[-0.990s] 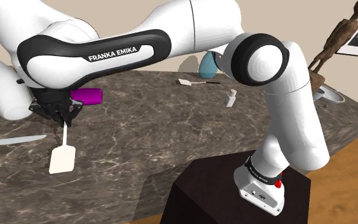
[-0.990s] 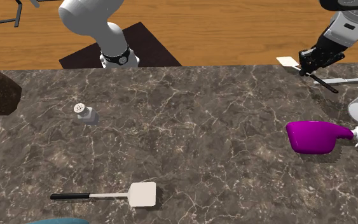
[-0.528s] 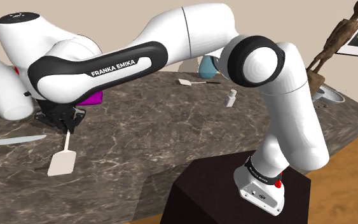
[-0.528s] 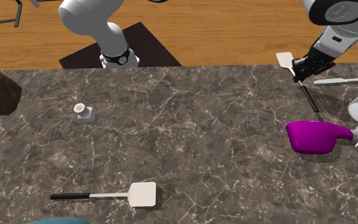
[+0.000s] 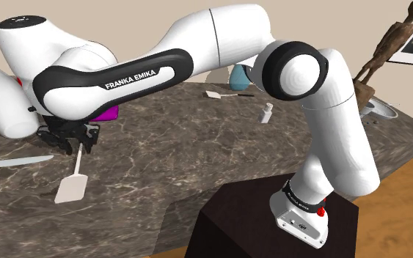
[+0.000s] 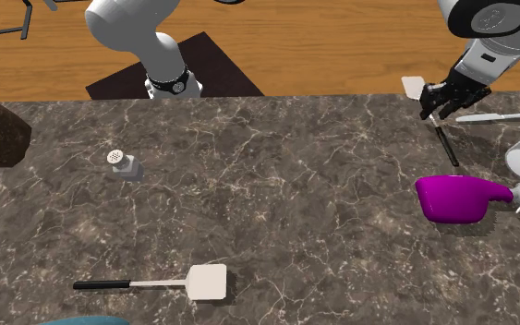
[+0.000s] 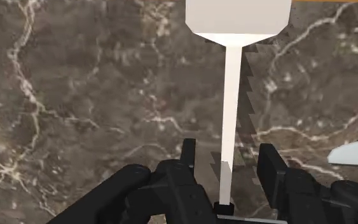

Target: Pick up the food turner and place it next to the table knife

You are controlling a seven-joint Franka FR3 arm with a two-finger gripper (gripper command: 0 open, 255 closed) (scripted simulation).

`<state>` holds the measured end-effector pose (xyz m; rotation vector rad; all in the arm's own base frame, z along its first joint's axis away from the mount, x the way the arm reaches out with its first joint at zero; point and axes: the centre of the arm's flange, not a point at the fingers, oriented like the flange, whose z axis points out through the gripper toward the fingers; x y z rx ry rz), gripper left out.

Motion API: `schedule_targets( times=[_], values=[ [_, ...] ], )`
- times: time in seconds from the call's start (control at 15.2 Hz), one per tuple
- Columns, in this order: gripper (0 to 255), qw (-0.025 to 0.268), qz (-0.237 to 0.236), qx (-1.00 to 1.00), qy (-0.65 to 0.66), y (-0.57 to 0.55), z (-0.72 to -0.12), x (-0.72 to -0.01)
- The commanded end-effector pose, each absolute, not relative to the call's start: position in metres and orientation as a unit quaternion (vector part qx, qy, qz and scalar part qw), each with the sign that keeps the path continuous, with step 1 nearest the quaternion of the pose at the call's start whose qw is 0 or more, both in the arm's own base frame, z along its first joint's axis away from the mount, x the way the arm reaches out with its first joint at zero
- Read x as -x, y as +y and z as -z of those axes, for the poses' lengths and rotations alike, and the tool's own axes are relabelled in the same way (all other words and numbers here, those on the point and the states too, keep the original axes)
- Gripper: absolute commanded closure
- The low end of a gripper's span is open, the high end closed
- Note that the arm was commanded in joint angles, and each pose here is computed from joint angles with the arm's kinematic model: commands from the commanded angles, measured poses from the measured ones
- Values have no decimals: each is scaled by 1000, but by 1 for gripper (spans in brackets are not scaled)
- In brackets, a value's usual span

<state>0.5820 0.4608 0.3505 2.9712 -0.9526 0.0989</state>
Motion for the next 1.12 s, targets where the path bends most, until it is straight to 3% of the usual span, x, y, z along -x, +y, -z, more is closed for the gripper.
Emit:
schedule_targets(
  times=[0.0, 0.26, 0.53, 1.06],
  values=[
    [0, 10, -32, -952, -305, 461, -350, -582],
    [0, 10, -32, -952, -305, 461, -350, -582],
    [0, 10, -32, -952, -305, 463, -400, -579],
    [0, 10, -32, -952, -305, 463, -400, -579]
  ],
)
